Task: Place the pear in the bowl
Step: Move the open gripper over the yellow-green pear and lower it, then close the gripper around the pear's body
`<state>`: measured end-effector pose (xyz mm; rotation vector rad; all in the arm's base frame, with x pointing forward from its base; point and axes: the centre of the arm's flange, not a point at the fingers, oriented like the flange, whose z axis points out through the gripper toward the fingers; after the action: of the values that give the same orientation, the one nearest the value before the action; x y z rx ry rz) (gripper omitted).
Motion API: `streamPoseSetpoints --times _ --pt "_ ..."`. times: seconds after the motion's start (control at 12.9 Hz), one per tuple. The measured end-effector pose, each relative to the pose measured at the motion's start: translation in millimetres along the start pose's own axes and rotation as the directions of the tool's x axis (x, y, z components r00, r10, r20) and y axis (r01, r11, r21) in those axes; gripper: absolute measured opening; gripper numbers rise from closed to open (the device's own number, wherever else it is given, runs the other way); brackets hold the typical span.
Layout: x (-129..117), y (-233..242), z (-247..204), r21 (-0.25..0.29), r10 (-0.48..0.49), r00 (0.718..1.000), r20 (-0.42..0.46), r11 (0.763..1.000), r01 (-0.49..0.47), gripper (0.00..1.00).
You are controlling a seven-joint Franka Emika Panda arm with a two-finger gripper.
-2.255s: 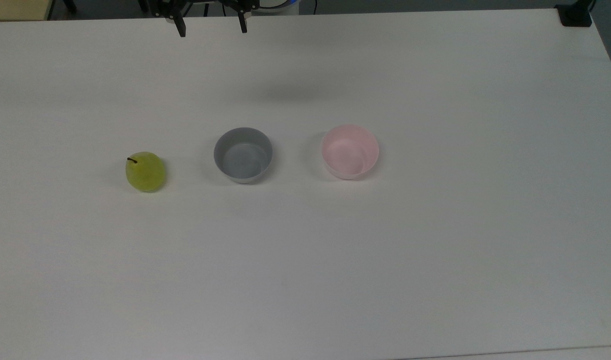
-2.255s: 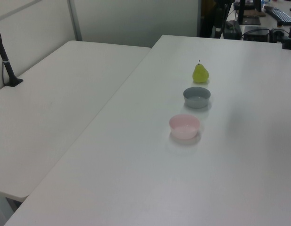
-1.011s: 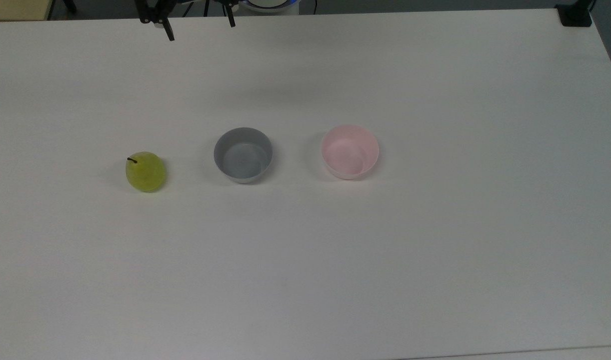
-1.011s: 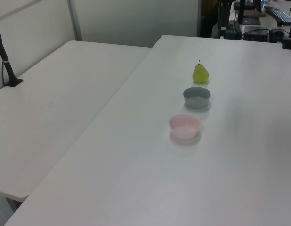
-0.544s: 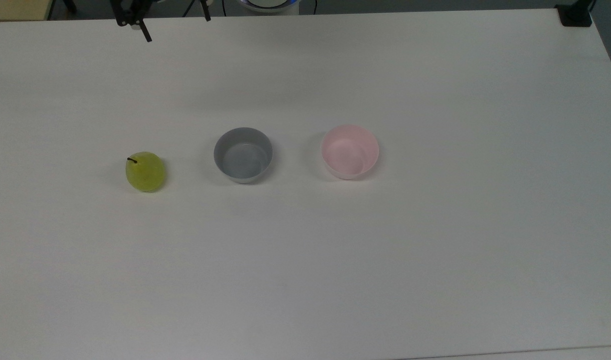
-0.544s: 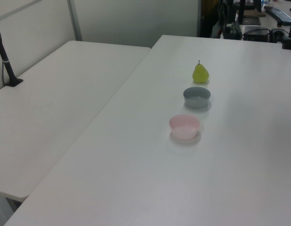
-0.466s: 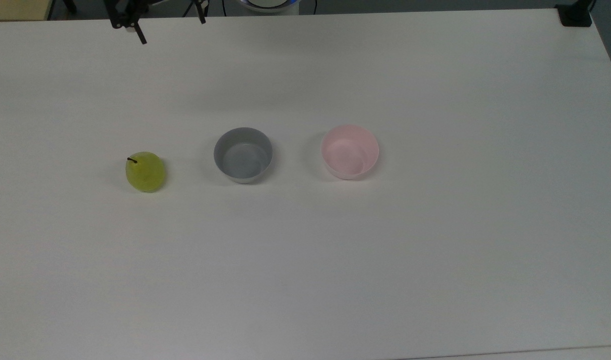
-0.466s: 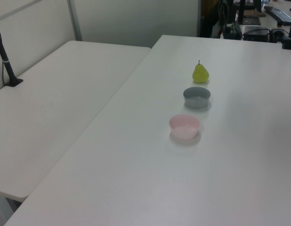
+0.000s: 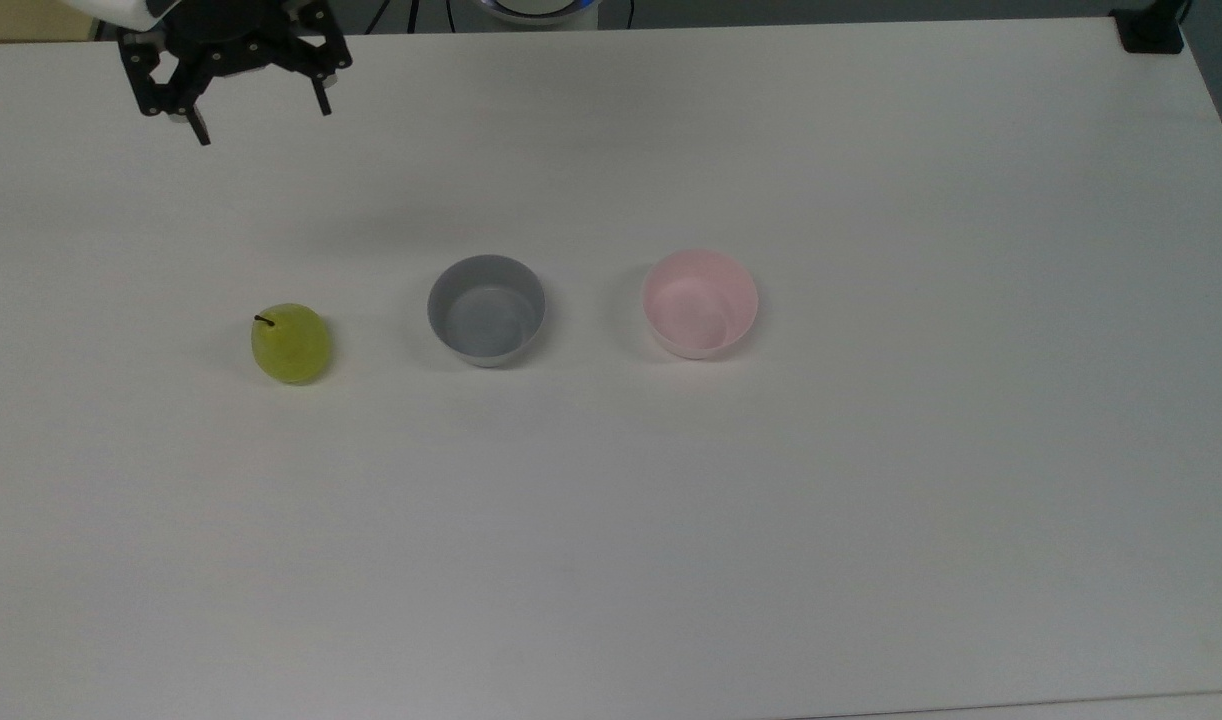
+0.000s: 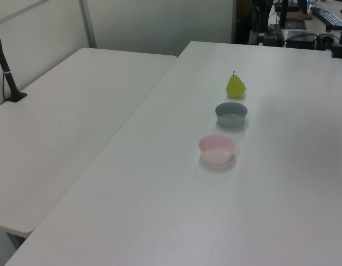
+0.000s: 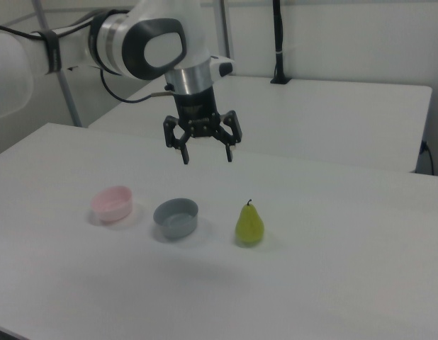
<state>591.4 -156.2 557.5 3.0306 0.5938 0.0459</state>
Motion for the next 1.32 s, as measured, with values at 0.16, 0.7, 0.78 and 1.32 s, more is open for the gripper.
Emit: streamPoseSetpoints --times 0.16,0.7,0.78,1.32 --pt "2.4 14.6 22.8 -0.002 0.037 0.999 0.012 0.999 -0.037 1.00" --pt "37.8 38.4 124.5 -0.030 0.100 0.995 0.014 0.995 -0.099 1.00" --pt "40.8 40.5 137.4 -0.032 0.100 0.995 0.015 0.994 -0.100 1.00" --pt "57.8 45.8 202.4 -0.037 0.157 0.988 -0.011 0.987 -0.157 0.94"
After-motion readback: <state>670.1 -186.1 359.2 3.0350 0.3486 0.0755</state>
